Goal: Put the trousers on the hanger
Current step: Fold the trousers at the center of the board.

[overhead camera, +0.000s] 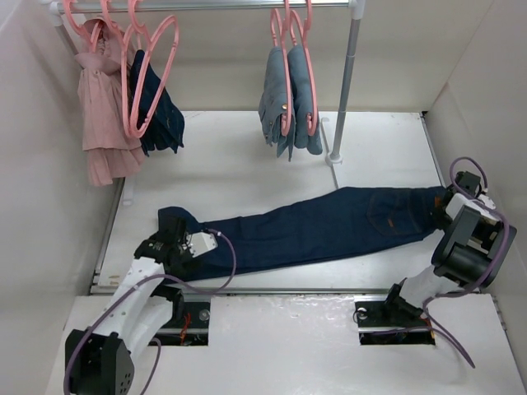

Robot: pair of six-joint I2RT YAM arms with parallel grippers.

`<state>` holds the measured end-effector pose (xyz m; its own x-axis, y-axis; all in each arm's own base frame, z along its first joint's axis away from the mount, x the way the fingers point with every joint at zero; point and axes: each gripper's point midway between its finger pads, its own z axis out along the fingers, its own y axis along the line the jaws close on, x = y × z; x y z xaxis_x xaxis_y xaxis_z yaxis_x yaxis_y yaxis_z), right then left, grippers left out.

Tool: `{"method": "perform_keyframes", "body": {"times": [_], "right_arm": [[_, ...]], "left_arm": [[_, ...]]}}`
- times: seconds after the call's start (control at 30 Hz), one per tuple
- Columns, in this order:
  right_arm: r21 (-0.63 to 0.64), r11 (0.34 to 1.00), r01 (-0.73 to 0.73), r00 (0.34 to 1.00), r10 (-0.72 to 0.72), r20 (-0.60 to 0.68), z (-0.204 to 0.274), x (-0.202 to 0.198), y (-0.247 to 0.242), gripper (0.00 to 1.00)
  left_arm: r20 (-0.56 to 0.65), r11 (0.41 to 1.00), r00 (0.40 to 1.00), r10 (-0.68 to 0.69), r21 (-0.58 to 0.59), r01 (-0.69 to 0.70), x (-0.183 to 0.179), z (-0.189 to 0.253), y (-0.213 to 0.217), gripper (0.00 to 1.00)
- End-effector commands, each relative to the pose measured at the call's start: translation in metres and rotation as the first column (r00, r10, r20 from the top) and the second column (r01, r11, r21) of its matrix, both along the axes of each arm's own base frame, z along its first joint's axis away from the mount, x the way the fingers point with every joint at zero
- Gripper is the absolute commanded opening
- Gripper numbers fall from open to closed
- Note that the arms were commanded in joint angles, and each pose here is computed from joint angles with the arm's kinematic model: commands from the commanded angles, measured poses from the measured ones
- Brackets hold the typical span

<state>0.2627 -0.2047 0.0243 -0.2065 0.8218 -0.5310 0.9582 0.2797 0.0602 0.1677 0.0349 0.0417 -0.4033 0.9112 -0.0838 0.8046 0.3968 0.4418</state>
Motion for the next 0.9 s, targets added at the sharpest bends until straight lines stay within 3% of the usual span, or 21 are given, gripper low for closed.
{"method": "perform_keyframes", "body": {"times": [0.0,0.07,0.1,0.17,0.23,0.4,0.47,0.53,0.6,0.67,0.77,0.8,0.87], "right_arm": [[-0.099,0.994,-0.054,0.993,0.064,0.098,0.032,0.018,-0.014,0.00],[-0.141,0.989,-0.050,0.989,0.069,0.131,0.048,0.018,-0.017,0.00],[-0.147,0.988,-0.041,0.987,0.063,0.149,0.053,0.019,-0.017,0.00],[-0.161,0.986,-0.032,0.979,0.064,0.195,0.065,0.021,-0.016,0.00],[-0.163,0.986,-0.024,0.973,0.061,0.225,0.072,0.023,-0.015,0.00],[-0.200,0.977,0.070,0.956,-0.008,0.292,0.096,0.021,-0.023,0.00],[-0.205,0.975,0.089,0.952,-0.022,0.305,0.099,0.020,-0.024,0.00],[-0.198,0.974,0.107,0.944,-0.037,0.327,0.103,0.021,-0.024,0.00],[-0.212,0.971,0.112,0.936,-0.032,0.352,0.112,0.025,-0.026,0.00],[-0.203,0.971,0.126,0.923,-0.039,0.383,0.117,0.028,-0.025,0.00],[-0.206,0.969,0.134,0.907,-0.036,0.420,0.129,0.035,-0.028,0.00],[-0.205,0.970,0.127,0.901,-0.027,0.433,0.134,0.039,-0.027,0.00],[-0.214,0.968,0.131,0.893,-0.021,0.450,0.141,0.042,-0.030,0.00]], "left_arm": [[0.099,0.997,0.995,0.003,-0.073,0.004,0.024,-0.004,-0.012,0.83],[0.100,0.997,0.995,-0.002,-0.083,0.010,0.024,-0.009,-0.014,0.67],[0.122,0.996,0.993,-0.001,-0.087,0.012,0.027,-0.006,-0.015,0.49],[0.155,0.996,0.988,0.000,-0.093,0.015,0.029,-0.003,-0.015,0.30],[0.198,0.998,0.980,0.018,-0.069,-0.004,0.032,0.008,-0.009,0.00],[0.359,0.999,0.933,-0.030,-0.002,0.032,0.035,0.077,0.001,0.00],[0.345,0.996,0.935,-0.084,0.069,0.064,0.027,0.091,0.008,0.00],[0.183,0.967,0.959,-0.216,0.173,0.185,0.000,0.086,0.016,0.00],[0.062,0.947,0.961,-0.268,0.201,0.251,-0.020,0.080,0.021,0.00],[-0.039,0.899,0.920,-0.390,0.201,0.389,-0.031,0.077,0.015,0.00],[-0.051,0.875,0.887,-0.458,0.149,0.460,-0.028,0.085,0.002,0.00],[-0.062,0.857,0.870,-0.489,0.151,0.493,-0.025,0.087,-0.001,0.16],[-0.097,0.841,0.853,-0.513,0.141,0.522,-0.021,0.087,-0.003,0.32]]}}
